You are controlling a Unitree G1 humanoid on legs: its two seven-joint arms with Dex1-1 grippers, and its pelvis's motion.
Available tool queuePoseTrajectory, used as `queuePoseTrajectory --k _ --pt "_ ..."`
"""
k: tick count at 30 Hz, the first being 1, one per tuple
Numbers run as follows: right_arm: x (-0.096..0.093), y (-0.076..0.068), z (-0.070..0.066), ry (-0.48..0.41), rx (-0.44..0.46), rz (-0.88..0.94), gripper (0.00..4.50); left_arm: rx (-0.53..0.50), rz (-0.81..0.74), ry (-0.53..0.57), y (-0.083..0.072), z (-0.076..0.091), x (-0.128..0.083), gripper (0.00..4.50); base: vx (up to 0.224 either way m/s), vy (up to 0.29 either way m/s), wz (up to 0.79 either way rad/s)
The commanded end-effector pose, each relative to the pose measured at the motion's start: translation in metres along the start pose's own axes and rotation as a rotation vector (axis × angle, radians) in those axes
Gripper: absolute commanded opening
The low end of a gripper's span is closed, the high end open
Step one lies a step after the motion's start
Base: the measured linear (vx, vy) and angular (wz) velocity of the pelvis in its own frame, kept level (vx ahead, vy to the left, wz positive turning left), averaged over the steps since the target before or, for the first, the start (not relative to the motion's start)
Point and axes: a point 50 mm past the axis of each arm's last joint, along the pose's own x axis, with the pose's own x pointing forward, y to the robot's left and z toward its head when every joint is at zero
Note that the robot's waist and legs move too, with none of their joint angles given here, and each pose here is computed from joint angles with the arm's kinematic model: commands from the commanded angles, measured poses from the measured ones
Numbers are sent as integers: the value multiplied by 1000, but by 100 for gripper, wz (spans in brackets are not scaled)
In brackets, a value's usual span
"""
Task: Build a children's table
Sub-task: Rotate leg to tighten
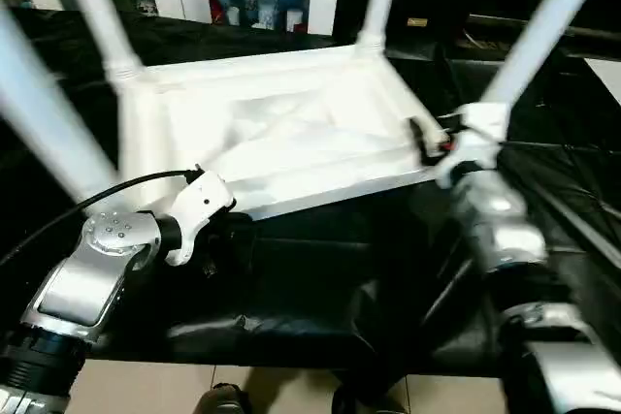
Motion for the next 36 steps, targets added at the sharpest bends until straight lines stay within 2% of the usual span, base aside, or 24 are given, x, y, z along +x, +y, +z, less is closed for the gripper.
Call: queuePoseTrajectory --k 1,5,6,8,9,10,11,12,13,14,16,17,21,23,24,26,28,32,33,34,36 --pt "-1 -29 13 -51 -13 -110 378 4 37 16 4 -5 -4 85 0 0 0" --pt "-1 -43 18 -55 -47 -130 378 29 22 -36 3 0 -5 85 0 0 0" --pt "-1 -43 18 -55 -48 -130 378 30 22 -38 3 0 -5 85 0 0 0" --pt "1 -44 18 -46 -61 -109 378 41 -12 -124 0 8 -8 85 0 0 0" --pt "1 -44 18 -46 -61 -109 378 41 -12 -124 0 8 -8 85 0 0 0" --pt "1 -37 16 -41 -67 -38 378 -24 -85 -200 -6 12 -14 85 0 0 0" --pt "1 -34 16 -40 -68 -15 378 -46 -105 -216 -8 13 -16 113 0 0 0" --pt "1 -26 14 -37 -84 49 378 -69 -120 -252 -10 13 -21 120 0 0 0" --pt "0 -21 12 -35 -96 81 378 -77 -128 -268 -12 13 -23 120 0 0 0" --pt "-4 -7 7 -36 -118 183 378 -120 -156 -285 -17 9 -32 125 0 0 0" --pt "-6 -1 4 -37 -119 219 378 -128 -160 -293 -19 7 -36 140 0 0 0" --pt "-11 8 0 -43 -117 275 378 -143 -149 -320 -21 3 -45 155 0 0 0" --pt "-20 19 -5 -57 -103 337 378 -183 -132 -358 -20 -5 -61 176 0 0 0" --pt "-27 23 -13 -46 -101 352 378 -220 -133 -359 -20 -14 -80 199 0 0 0" --pt "-30 20 -20 -23 -109 326 378 -238 -115 -354 -16 -20 -93 207 0 0 0" --pt "-31 18 -23 -9 -111 304 378 -247 -109 -351 -15 -22 -99 217 0 0 0" --pt "-34 5 -32 41 -127 176 378 -288 -110 -314 -14 -29 -120 233 0 0 0" --pt "-40 -15 -39 71 -107 -14 378 -346 -75 -284 -13 -41 -147 254 0 0 0" --pt "-40 -15 -39 71 -107 -14 378 -346 -75 -284 -13 -41 -147 265 0 0 0" --pt "-43 -21 -41 78 -100 -70 378 -378 -18 -309 -8 -48 -161 275 0 0 0" --pt "-45 -23 -42 85 -94 -96 378 -377 25 -324 -4 -51 -167 285 0 0 0"
